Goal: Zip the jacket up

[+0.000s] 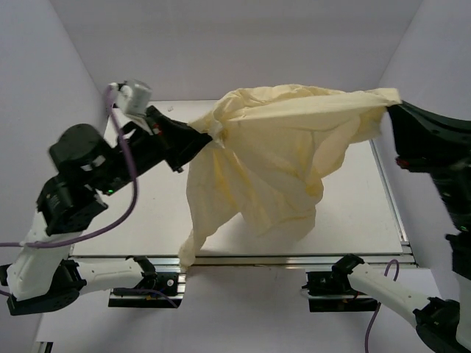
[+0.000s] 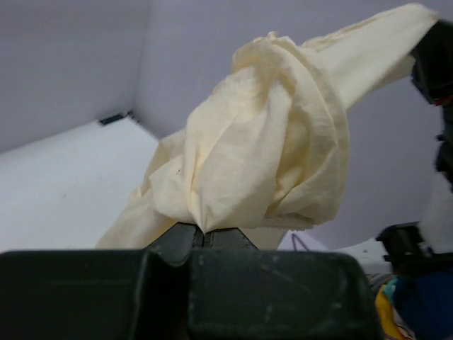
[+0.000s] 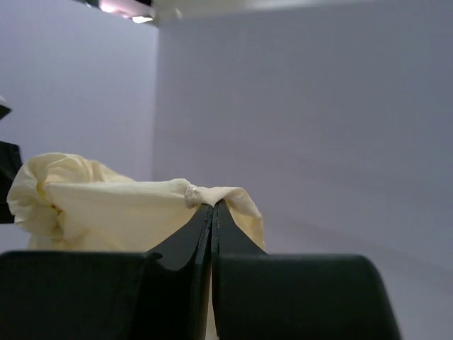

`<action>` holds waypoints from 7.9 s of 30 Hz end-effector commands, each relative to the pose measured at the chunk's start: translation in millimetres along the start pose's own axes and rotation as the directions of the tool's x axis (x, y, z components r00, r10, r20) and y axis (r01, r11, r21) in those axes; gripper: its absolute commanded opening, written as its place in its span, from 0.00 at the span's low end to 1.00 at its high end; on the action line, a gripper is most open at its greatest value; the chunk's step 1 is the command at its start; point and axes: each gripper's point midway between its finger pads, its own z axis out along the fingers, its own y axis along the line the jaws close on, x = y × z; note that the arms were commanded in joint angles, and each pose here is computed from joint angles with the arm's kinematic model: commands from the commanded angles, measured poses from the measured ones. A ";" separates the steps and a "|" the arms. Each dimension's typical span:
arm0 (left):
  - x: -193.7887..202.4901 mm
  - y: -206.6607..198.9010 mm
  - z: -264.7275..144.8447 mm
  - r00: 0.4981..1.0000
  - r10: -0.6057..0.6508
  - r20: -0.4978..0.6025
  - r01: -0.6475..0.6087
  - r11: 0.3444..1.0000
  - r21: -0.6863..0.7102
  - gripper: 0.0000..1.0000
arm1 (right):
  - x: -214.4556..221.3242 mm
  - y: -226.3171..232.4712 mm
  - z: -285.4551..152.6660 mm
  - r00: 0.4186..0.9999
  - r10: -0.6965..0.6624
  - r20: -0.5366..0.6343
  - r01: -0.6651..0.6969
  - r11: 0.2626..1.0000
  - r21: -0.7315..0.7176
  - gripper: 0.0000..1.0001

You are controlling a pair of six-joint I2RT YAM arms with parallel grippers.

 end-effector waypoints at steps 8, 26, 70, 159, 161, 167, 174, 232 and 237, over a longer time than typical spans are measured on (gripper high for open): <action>-82.5 -23.4 -59.5 0.976 0.028 0.217 -0.041 0.998 0.055 0.02 | -91.0 -4.0 -13.0 0.982 -0.079 0.171 0.079 0.997 0.004 0.00; 154.9 303.0 99.6 0.950 -0.234 -0.206 -0.016 0.626 -0.780 0.11 | 312.2 -161.6 47.9 0.821 0.119 -0.558 0.206 0.850 0.485 0.00; 400.0 362.6 31.9 0.667 -0.653 -0.359 0.131 0.578 -0.806 0.98 | 565.9 -69.6 -198.0 0.131 0.674 -0.727 0.010 0.732 0.681 0.89; 226.3 287.8 -94.0 0.865 -0.500 0.026 0.229 0.349 -0.909 0.98 | 447.9 137.4 -40.0 0.254 0.227 -0.940 -0.324 0.936 0.138 0.00; 209.6 278.6 -107.0 0.882 -0.465 0.074 0.253 0.335 -0.908 0.98 | 471.3 179.3 -44.7 0.210 0.195 -0.958 -0.395 0.913 0.099 0.00; 189.4 267.1 -140.9 0.905 -0.398 0.151 0.273 0.270 -0.923 0.98 | 512.8 294.5 -39.7 0.142 0.173 -0.975 -0.653 0.756 0.038 0.00; 204.9 261.9 -136.8 0.890 -0.452 0.068 0.228 0.310 -0.923 0.98 | 547.9 291.8 -33.2 0.082 0.168 -0.982 -0.544 0.833 0.097 0.52; 513.6 273.9 -74.5 0.342 -0.841 -0.419 -0.123 0.403 -0.907 0.98 | 431.8 -200.8 -259.3 0.455 0.720 -0.525 0.510 0.272 0.816 0.00; 506.0 260.4 -77.9 0.314 -0.819 -0.481 -0.090 0.478 -0.874 0.98 | 401.6 -262.2 -211.1 0.476 0.584 -0.657 0.587 0.346 0.732 0.00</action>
